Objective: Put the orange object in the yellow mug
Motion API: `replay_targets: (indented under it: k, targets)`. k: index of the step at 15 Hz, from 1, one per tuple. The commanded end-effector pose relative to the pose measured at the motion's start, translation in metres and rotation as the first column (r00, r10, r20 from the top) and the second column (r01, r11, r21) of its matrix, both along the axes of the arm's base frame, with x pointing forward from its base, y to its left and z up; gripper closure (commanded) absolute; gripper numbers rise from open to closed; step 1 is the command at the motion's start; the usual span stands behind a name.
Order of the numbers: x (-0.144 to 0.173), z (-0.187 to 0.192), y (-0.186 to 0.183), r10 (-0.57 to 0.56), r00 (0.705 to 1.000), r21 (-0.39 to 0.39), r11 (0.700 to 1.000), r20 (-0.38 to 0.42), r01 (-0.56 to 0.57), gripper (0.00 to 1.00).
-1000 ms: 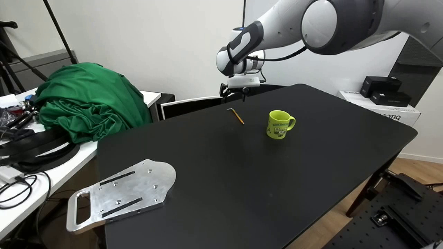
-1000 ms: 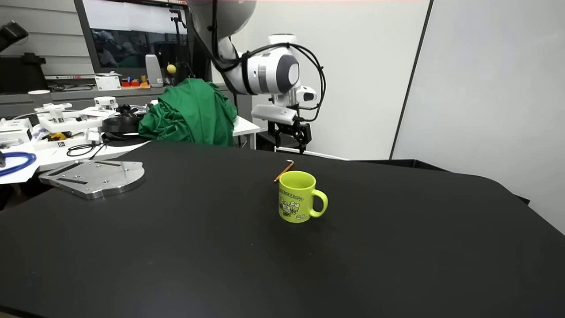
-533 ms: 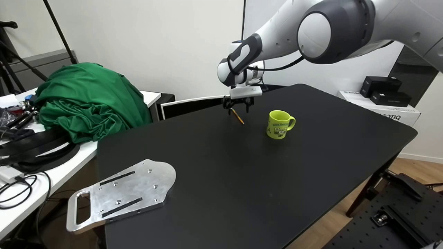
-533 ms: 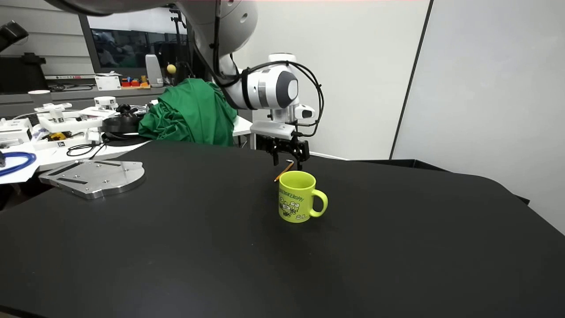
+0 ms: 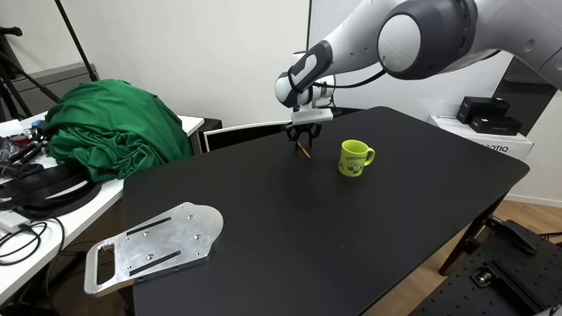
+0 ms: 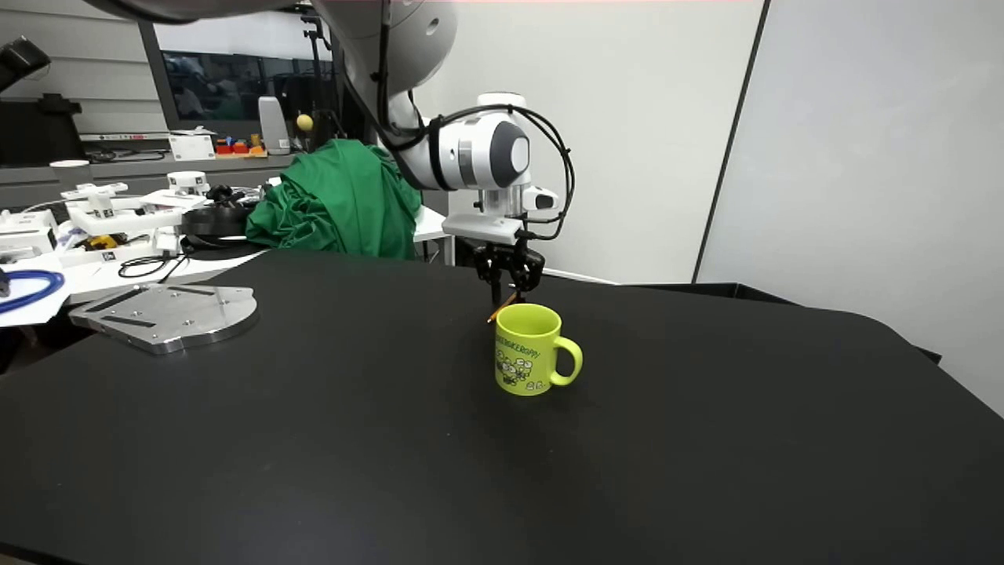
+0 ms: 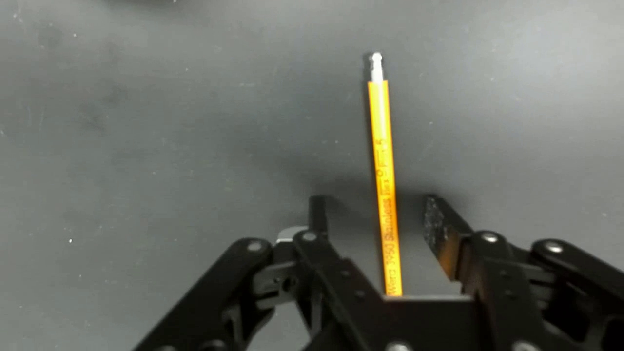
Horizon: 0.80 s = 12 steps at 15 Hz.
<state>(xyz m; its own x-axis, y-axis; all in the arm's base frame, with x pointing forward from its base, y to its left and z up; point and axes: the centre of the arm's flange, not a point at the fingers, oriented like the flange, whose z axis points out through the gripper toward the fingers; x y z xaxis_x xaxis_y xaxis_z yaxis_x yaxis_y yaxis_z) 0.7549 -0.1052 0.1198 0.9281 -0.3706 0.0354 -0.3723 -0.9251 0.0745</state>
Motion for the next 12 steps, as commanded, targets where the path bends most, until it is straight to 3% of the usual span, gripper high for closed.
replay_targets:
  k: [1, 3, 4, 5, 7, 12]
  targets:
    - [0.002, 0.018, -0.001, -0.046, 0.999, 0.001, 0.999, 0.001, 0.046, 0.75]
    - [0.003, 0.023, -0.005, -0.054, 0.999, 0.009, 0.998, 0.002, 0.054, 0.88]
    - [0.003, 0.027, -0.007, -0.062, 0.998, 0.013, 0.998, 0.004, 0.062, 0.76]
    - [0.004, 0.028, -0.008, -0.062, 0.998, 0.017, 0.998, 0.004, 0.062, 0.51]
    - [0.002, 0.025, -0.008, -0.062, 0.998, 0.018, 0.998, -0.007, 0.062, 0.5]
    - [-0.002, 0.014, -0.002, -0.052, 0.998, 0.014, 0.999, -0.026, 0.052, 0.17]
